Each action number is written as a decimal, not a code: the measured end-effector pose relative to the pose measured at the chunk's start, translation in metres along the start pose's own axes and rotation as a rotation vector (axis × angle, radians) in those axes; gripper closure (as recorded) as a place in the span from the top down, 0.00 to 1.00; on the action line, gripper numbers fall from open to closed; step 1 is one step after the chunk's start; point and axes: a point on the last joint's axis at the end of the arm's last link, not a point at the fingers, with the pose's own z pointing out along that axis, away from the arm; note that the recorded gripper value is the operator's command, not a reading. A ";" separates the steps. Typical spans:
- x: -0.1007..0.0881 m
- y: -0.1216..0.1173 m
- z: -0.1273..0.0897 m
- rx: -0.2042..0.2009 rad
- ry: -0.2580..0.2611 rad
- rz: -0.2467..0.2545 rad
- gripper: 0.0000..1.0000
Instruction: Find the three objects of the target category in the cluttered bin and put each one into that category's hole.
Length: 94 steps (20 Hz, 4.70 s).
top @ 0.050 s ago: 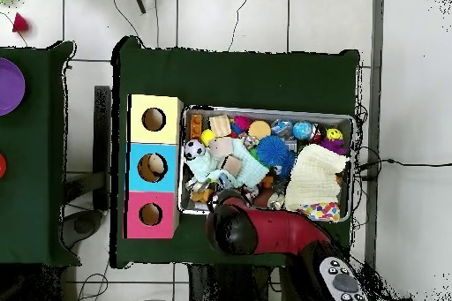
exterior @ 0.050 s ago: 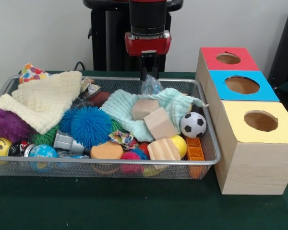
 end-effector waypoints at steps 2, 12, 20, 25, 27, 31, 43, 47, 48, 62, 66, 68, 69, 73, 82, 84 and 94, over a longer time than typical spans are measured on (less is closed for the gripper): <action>-0.009 -0.002 -0.009 0.007 -0.013 0.023 0.00; -0.046 0.007 -0.058 0.029 -0.062 0.086 0.00; -0.059 0.040 -0.093 0.031 -0.054 0.064 0.00; -0.058 0.061 -0.112 0.027 -0.017 0.055 0.00; -0.059 0.073 -0.118 0.025 -0.009 0.054 0.00; -0.059 0.091 -0.119 0.020 -0.009 0.054 0.00; -0.055 0.138 -0.078 0.032 -0.014 0.124 0.00; -0.056 0.150 -0.069 0.038 -0.009 0.164 0.00; -0.057 0.152 -0.067 0.040 -0.008 0.175 0.00; -0.095 0.168 -0.063 0.085 -0.074 0.257 0.00; -0.105 0.170 -0.062 0.096 -0.091 0.274 0.00; -0.111 0.173 -0.061 0.100 -0.102 0.283 0.00; -0.114 0.175 -0.061 0.101 -0.108 0.287 0.00; -0.122 0.180 -0.058 0.099 -0.116 0.291 0.00; -0.121 0.184 -0.047 0.095 -0.099 0.310 0.00; -0.121 0.187 -0.048 0.094 -0.100 0.309 0.00; -0.114 0.216 -0.055 0.089 -0.094 0.292 0.00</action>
